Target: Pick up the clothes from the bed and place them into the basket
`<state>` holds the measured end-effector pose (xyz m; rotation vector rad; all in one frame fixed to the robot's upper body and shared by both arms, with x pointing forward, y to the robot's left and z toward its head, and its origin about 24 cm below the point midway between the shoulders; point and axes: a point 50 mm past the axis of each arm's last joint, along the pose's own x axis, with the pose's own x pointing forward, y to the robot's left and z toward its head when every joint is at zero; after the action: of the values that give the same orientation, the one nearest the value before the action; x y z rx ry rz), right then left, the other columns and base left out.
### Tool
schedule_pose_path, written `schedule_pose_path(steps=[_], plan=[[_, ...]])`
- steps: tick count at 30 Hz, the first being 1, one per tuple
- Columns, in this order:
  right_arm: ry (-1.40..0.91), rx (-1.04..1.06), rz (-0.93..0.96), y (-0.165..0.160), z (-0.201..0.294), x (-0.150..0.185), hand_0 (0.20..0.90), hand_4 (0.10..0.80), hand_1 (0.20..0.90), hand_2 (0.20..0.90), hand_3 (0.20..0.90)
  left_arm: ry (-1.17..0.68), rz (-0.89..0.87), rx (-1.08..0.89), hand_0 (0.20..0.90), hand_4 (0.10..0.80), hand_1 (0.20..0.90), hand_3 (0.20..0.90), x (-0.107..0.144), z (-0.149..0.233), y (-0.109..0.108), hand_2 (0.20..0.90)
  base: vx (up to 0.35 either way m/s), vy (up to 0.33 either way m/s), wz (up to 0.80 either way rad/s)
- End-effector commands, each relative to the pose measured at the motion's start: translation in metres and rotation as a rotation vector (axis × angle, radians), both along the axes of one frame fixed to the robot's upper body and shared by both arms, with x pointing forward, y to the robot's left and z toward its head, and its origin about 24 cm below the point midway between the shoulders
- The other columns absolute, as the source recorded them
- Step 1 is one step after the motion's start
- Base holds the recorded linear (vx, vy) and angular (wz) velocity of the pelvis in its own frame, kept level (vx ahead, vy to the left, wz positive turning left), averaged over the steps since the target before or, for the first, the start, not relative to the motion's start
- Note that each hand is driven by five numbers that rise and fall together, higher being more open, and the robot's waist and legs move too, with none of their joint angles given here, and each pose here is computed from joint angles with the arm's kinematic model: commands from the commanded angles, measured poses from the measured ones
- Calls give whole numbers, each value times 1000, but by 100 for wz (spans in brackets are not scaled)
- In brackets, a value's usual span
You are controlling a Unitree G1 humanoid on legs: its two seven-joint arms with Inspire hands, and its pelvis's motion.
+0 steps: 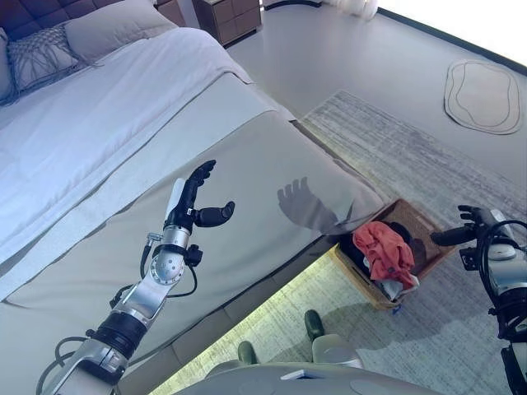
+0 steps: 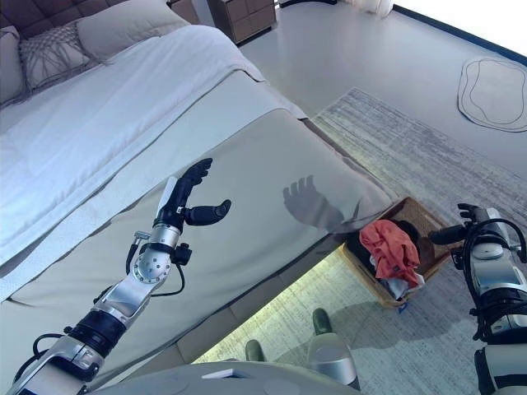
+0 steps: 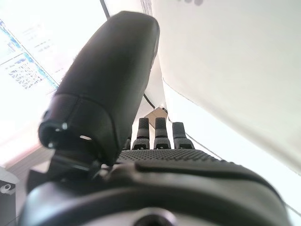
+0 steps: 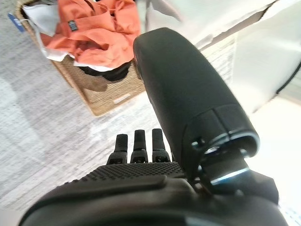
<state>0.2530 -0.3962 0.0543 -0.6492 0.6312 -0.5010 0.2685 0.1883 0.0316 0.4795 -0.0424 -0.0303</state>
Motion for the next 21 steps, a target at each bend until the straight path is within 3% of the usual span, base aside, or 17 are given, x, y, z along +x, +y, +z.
schedule_pose_path(steps=[1, 9, 16, 21], plan=[[-252, -161, 113, 11, 56, 29, 900, 800, 900, 900, 900, -151, -18, -59, 900, 800, 900, 900, 15, 32, 2, 900, 14, 46, -2], [-366, -146, 241, 51, 53, 42, 900, 800, 900, 900, 900, -103, -9, -59, 900, 800, 900, 900, 9, 16, 3, 900, 12, 46, 3], [-507, -77, 382, 109, 39, 43, 900, 800, 900, 900, 900, -44, 85, -20, 900, 800, 900, 900, -5, -11, 13, 900, -22, 12, 17], [-533, -191, 569, 144, 40, 36, 900, 800, 900, 900, 900, -21, 148, 21, 900, 800, 900, 900, -20, -21, 27, 900, 0, 22, 23]])
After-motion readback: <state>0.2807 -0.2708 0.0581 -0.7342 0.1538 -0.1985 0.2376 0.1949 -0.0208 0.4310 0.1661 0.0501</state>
